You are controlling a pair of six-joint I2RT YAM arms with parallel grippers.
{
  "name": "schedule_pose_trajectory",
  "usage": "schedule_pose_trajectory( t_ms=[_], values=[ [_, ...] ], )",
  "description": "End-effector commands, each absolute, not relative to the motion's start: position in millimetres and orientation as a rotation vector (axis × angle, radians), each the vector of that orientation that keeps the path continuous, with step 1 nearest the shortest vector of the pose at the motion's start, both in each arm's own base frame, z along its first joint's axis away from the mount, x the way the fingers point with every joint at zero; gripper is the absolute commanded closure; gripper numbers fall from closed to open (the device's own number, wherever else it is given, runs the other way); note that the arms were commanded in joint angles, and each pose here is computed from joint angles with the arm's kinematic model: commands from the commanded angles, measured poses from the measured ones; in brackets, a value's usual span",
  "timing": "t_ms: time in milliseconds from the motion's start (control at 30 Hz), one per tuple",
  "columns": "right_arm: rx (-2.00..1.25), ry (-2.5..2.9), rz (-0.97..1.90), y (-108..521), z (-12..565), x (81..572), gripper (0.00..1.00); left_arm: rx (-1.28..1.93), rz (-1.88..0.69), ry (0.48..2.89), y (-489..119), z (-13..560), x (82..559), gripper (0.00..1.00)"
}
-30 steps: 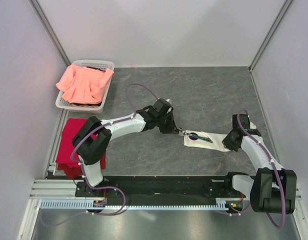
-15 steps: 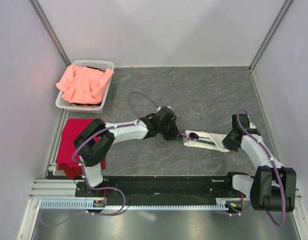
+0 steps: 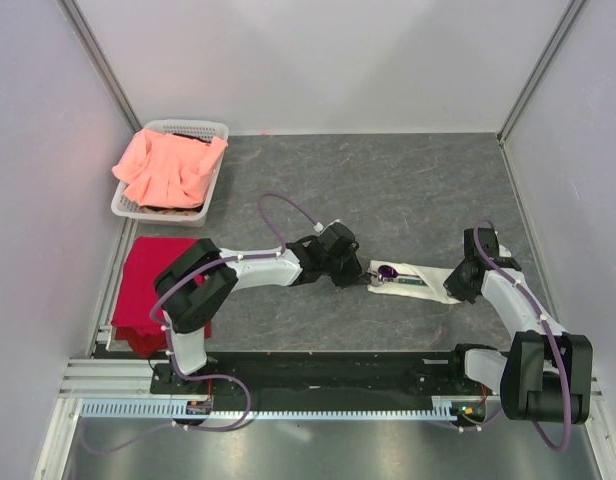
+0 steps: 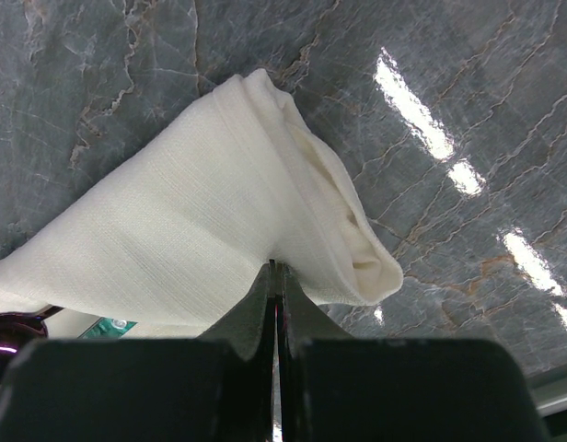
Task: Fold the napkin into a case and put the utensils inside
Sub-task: Insert the spoon into the folded napkin.
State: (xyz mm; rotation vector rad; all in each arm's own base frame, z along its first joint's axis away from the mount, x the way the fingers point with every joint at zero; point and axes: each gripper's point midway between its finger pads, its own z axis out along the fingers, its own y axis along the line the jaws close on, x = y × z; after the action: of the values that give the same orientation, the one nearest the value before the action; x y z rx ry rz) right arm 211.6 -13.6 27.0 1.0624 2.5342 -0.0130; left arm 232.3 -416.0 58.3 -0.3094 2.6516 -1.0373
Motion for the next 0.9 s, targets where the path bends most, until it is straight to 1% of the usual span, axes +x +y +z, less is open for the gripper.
schedule_pose_trajectory(
  t_ms=[0,633,867],
  values=[
    [1.062,2.533,-0.001,-13,26,213,1.0,-0.402,-1.102,2.583,-434,65,242,0.98],
    [1.05,2.543,0.011,-11,25,213,1.0,-0.33,-1.15,2.604,-467,65,236,0.98],
    [1.049,2.544,0.012,-11,25,213,1.0,-0.312,-1.124,2.611,-471,63,232,0.98]
  ],
)
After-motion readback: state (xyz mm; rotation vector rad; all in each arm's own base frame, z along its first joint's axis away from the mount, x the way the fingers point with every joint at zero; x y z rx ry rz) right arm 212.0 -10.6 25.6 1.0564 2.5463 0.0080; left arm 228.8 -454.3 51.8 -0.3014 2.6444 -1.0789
